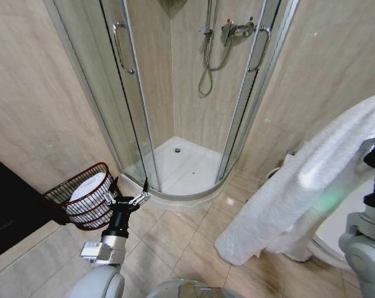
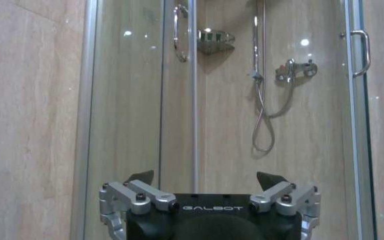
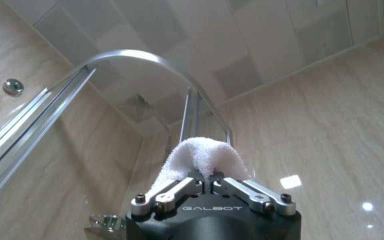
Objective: Discard the used towel into the hamper.
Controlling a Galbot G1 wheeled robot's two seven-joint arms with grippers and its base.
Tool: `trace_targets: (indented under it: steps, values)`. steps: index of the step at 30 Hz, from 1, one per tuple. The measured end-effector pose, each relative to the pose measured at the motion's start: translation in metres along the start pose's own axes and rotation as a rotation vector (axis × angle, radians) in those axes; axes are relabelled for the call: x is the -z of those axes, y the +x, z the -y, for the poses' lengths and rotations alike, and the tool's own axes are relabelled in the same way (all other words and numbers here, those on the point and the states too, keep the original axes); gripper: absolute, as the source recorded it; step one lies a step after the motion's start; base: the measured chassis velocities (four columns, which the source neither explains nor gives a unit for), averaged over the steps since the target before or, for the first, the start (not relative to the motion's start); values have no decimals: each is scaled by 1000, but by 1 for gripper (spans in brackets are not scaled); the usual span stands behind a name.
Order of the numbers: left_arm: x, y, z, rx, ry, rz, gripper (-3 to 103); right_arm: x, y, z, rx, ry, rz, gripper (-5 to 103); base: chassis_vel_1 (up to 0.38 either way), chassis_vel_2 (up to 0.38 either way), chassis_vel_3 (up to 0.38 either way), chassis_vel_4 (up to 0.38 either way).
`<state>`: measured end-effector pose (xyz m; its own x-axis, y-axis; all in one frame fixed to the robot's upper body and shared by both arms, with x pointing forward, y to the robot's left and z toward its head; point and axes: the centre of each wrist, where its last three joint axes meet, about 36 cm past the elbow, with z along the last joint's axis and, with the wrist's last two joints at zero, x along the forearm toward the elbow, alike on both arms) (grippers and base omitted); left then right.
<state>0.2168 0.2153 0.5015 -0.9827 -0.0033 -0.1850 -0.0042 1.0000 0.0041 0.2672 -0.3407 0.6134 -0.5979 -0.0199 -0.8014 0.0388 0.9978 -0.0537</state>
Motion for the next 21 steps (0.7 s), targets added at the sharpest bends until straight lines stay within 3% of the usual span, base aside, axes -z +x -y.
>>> trace_targets:
  steps: [21]
  values:
    - [0,0,0,0,0,0,100,-1,2,-1,-3,-4,-12,4,0,0,0,0]
